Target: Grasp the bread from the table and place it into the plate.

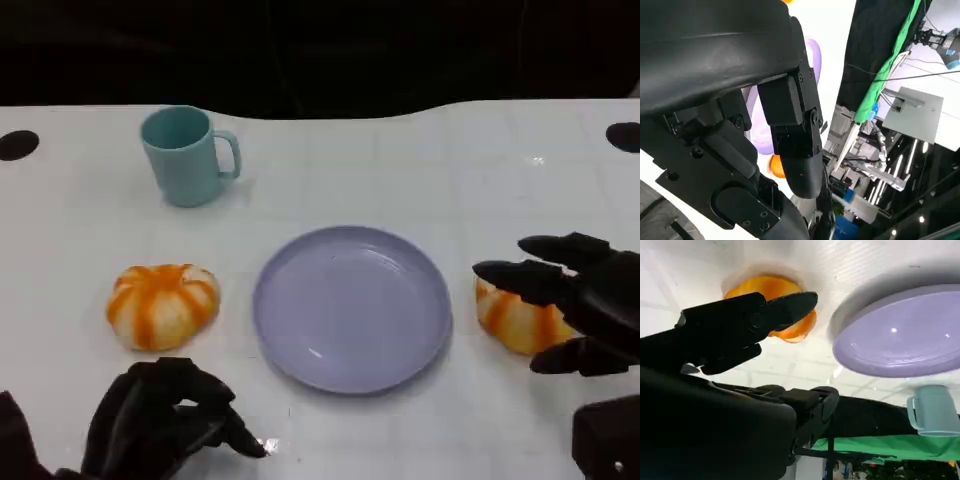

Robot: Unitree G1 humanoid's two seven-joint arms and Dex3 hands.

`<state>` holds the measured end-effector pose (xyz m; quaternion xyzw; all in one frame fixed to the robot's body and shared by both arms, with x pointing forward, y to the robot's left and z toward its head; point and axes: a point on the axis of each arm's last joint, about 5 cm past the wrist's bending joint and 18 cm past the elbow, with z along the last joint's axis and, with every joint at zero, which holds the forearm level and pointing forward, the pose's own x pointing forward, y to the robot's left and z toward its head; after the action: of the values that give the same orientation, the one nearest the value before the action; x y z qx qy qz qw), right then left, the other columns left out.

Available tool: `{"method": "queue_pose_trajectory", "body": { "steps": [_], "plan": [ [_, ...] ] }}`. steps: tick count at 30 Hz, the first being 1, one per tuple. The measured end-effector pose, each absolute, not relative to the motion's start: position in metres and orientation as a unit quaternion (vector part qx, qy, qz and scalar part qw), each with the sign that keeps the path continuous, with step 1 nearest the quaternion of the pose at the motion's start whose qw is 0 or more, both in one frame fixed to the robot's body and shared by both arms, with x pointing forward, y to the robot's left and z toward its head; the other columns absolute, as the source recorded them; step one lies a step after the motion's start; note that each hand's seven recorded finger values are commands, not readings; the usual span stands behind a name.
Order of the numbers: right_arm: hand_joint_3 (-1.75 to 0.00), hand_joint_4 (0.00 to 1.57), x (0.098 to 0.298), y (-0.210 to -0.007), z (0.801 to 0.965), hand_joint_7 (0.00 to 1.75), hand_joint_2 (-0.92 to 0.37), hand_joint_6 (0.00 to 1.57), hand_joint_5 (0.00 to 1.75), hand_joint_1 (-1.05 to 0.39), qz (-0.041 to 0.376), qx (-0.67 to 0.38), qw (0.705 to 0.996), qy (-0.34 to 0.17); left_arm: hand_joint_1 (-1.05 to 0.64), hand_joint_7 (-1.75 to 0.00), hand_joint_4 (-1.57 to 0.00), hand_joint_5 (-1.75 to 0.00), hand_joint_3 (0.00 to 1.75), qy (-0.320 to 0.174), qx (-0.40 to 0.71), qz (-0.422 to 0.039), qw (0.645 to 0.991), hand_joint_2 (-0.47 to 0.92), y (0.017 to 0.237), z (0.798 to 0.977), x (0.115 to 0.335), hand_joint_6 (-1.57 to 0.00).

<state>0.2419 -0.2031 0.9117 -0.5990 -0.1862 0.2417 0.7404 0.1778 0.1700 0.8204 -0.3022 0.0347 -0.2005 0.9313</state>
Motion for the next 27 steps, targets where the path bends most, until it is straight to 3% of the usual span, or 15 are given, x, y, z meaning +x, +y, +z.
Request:
{"method": "queue_pose_trajectory", "body": {
  "steps": [9, 17, 27],
  "plan": [
    [-0.01, 0.2, 0.263, -0.195, 0.891, 0.0, -0.87, 0.28, 0.15, -0.58, 0.251, -0.629, 0.72, -0.155, -0.99, -0.23, -1.57, -0.5, 0.0, 0.031, -0.302, -0.202, 0.931, 0.56, 0.17, 0.822, 0.178, -1.57],
    [0.0, 0.23, 0.268, -0.194, 0.88, 0.01, -0.8, 0.31, 0.11, -0.41, 0.269, -0.643, 0.704, -0.135, -1.0, -0.23, -1.57, -0.51, 0.0, 0.029, -0.302, -0.203, 0.931, 0.56, 0.169, 0.823, 0.176, -1.57],
    [0.0, 0.35, 0.274, -0.191, 0.881, 0.03, -0.8, 0.41, 0.11, -0.22, 0.281, -0.652, 0.691, -0.135, -1.0, -0.22, -1.57, -0.5, 0.0, 0.031, -0.302, -0.201, 0.932, 0.56, 0.168, 0.824, 0.176, -1.57]
  ]
}}
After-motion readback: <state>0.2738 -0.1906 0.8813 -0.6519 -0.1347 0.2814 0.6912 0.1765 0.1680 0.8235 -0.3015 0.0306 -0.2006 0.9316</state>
